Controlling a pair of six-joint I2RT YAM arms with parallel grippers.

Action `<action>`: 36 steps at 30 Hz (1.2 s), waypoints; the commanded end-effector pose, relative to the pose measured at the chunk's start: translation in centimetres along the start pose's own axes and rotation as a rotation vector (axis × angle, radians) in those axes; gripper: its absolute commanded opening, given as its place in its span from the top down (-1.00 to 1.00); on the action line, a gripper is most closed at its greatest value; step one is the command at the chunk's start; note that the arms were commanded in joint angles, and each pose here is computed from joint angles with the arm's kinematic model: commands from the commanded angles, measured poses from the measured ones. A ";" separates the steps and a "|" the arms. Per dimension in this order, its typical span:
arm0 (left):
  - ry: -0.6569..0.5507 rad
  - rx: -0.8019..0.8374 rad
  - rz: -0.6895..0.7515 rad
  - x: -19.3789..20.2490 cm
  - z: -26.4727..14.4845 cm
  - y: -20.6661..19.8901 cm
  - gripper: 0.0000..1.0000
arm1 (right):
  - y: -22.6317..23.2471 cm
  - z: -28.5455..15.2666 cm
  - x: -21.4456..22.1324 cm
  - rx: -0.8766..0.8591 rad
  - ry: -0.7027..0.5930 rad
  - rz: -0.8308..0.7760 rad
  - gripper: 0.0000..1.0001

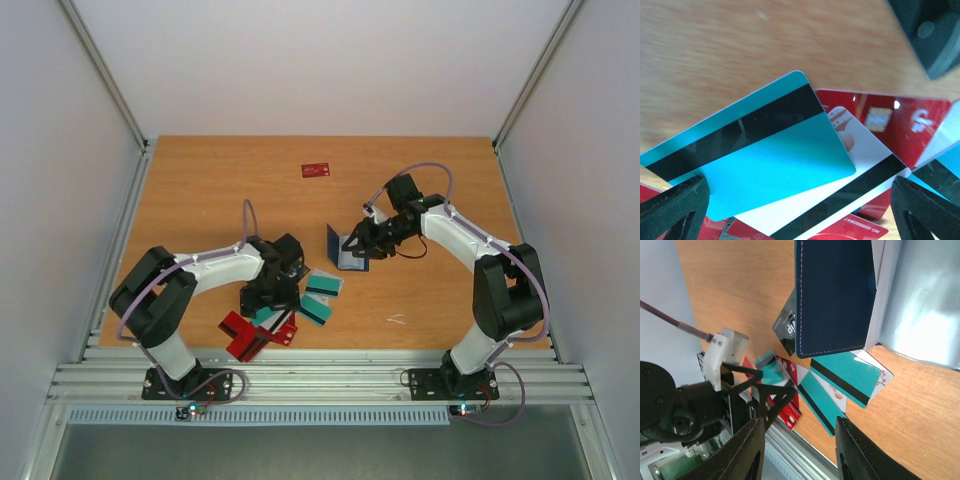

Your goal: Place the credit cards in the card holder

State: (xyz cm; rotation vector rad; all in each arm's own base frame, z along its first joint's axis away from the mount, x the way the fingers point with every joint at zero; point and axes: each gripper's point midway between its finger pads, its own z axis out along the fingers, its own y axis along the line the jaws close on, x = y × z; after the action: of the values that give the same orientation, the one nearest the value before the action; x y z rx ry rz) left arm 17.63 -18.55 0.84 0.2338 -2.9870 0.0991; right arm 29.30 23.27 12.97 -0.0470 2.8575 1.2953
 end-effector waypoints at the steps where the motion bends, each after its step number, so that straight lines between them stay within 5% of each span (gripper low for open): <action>1: 0.133 0.219 0.027 1.8 2.6 -6.3 -0.99 | 0.9 -1.0 0.4 -0.004 -0.017 -0.039 0.20; 14: 0.014 0.283 0.001 -1.4 -3.5 -8.2 -0.99 | 1.6 -2.1 0.9 -0.012 -0.055 -0.034 0.19; 24: -0.045 0.252 -0.045 3.2 -6.5 -0.2 -0.99 | 3.7 -0.9 5.7 -0.005 -0.044 0.014 0.19; 36: -0.013 0.228 -0.367 9.4 -1.6 8.6 -0.85 | 5.6 4.3 12.2 0.080 0.018 -0.031 0.22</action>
State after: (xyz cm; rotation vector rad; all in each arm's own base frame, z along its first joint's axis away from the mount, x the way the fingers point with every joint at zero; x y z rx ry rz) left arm 8.62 -13.07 4.47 0.6109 -2.9367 0.4708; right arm 17.55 27.94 14.20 -0.0944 2.9314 1.2067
